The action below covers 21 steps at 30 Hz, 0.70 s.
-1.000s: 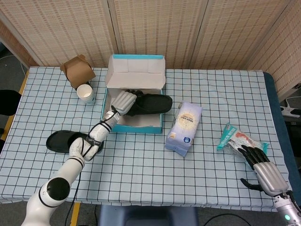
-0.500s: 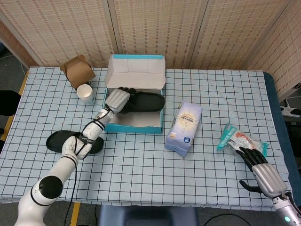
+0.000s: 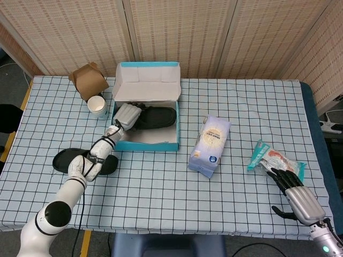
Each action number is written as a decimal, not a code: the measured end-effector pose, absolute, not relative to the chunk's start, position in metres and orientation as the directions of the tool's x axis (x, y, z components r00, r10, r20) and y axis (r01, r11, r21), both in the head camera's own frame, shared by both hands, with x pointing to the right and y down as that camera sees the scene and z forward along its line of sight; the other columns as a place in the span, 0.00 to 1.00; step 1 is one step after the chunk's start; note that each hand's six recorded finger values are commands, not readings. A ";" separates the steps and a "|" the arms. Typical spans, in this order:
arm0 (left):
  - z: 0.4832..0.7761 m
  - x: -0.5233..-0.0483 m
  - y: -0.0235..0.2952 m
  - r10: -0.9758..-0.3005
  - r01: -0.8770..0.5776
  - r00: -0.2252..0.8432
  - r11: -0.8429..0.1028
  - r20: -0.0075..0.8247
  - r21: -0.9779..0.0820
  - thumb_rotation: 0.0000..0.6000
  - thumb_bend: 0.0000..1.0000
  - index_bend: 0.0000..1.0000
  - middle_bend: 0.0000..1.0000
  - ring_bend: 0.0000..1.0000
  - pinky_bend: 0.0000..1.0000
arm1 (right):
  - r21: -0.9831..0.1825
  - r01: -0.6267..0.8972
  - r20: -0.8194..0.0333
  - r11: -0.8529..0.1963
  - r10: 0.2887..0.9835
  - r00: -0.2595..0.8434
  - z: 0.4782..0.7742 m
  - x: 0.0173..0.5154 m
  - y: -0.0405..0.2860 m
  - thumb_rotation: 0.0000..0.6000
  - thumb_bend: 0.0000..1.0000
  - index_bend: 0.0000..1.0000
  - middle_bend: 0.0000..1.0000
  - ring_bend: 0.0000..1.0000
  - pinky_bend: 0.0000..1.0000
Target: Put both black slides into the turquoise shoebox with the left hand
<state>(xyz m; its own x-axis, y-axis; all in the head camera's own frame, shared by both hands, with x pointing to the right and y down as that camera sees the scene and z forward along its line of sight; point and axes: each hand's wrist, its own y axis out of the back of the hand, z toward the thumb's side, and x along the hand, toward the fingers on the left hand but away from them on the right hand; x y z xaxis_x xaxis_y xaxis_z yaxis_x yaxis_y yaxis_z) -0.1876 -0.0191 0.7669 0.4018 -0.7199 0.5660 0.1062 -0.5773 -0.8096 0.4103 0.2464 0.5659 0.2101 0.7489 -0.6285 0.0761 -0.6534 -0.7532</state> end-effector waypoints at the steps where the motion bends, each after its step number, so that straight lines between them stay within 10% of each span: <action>1: 0.769 -0.188 -0.018 -0.717 0.118 0.400 -0.578 0.571 -0.808 1.00 0.41 0.53 0.57 0.49 0.57 | -0.753 0.076 -0.629 -0.654 0.748 0.210 0.566 0.410 0.247 1.00 0.17 0.00 0.00 0.00 0.00; 21: 0.787 -0.169 0.009 -0.650 0.063 0.431 -0.671 0.626 -0.739 1.00 0.41 0.37 0.43 0.37 0.41 | -0.752 0.077 -0.629 -0.655 0.748 0.211 0.567 0.410 0.246 1.00 0.17 0.00 0.00 0.00 0.00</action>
<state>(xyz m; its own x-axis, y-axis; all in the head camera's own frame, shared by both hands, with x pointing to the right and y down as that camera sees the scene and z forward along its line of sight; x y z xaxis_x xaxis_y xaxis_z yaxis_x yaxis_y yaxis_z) -0.1694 0.0095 0.7866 0.4310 -0.6496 0.6264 0.0632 -0.6707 -0.7390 0.4095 0.2464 0.5666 0.2106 0.7480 -0.6294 0.0775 -0.6546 -0.7520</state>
